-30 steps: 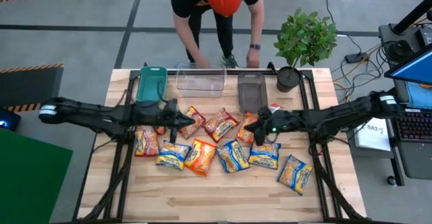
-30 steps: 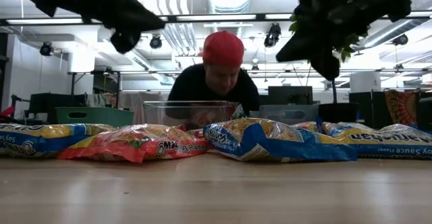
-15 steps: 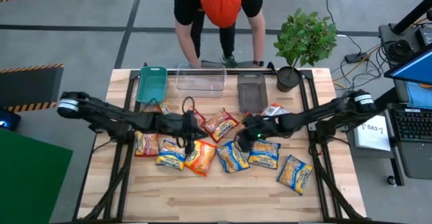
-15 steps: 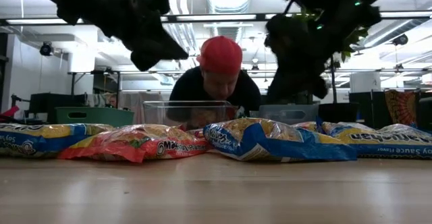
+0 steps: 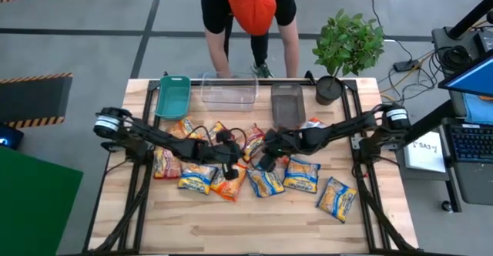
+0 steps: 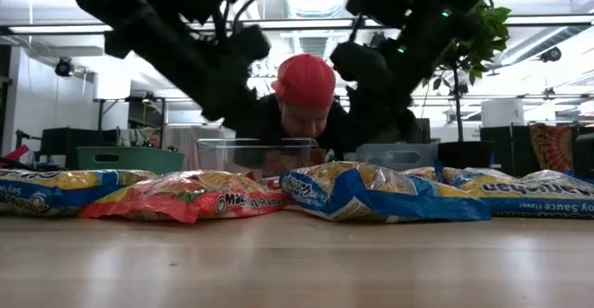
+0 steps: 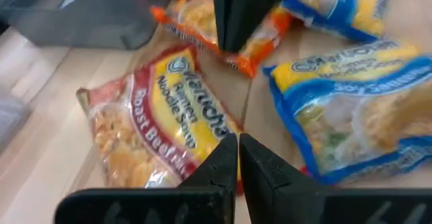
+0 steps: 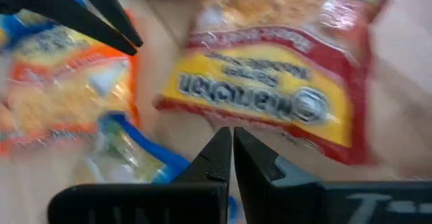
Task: Sort Maruchan noodles
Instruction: Put the red noodle pack into the black bin
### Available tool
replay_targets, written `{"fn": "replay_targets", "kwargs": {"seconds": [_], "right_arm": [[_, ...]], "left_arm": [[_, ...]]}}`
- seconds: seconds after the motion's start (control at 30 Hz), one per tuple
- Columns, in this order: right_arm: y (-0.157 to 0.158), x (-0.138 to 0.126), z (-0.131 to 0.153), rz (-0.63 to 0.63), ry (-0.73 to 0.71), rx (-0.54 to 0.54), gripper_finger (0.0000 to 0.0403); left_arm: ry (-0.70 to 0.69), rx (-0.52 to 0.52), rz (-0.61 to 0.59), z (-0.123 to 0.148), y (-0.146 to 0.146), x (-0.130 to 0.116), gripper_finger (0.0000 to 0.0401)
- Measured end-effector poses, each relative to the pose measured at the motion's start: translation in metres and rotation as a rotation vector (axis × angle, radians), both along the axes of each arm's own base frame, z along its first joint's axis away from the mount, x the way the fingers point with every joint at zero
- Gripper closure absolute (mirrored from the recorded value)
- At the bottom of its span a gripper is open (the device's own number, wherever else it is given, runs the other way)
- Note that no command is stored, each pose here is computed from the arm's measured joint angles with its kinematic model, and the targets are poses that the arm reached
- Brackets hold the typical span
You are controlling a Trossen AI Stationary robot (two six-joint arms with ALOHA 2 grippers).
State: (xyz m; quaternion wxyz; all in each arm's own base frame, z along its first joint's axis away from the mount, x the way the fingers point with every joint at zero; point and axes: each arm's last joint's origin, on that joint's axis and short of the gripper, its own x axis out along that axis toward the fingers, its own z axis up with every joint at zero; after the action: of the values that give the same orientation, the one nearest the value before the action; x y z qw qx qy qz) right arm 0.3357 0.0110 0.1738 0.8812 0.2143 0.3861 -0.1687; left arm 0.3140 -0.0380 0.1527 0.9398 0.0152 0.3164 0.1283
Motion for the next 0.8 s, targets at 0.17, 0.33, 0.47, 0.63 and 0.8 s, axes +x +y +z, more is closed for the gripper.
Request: {"fn": "replay_targets", "kwargs": {"seconds": [0.17, 0.33, 0.47, 0.63, 0.8], "right_arm": [[-0.007, 0.011, 0.013, 0.006, -0.029, -0.054, 0.0394], [-0.012, 0.012, 0.017, 0.03, -0.006, -0.103, 0.0394], [-0.013, 0.01, 0.017, 0.07, -0.043, -0.147, 0.0394], [-0.013, -0.001, 0.011, 0.125, -0.054, -0.201, 0.0394], [-0.013, -0.005, 0.012, 0.133, -0.106, -0.224, 0.0394]], "left_arm": [[0.053, 0.031, 0.007, -0.017, 0.001, 0.005, 0.0401], [0.057, 0.043, 0.013, -0.029, 0.001, 0.011, 0.0401], [0.068, 0.042, 0.007, -0.036, 0.001, 0.007, 0.0401], [0.032, 0.035, -0.019, -0.035, 0.003, -0.004, 0.0401], [-0.019, 0.029, -0.013, -0.028, 0.006, -0.02, 0.0401]]}}
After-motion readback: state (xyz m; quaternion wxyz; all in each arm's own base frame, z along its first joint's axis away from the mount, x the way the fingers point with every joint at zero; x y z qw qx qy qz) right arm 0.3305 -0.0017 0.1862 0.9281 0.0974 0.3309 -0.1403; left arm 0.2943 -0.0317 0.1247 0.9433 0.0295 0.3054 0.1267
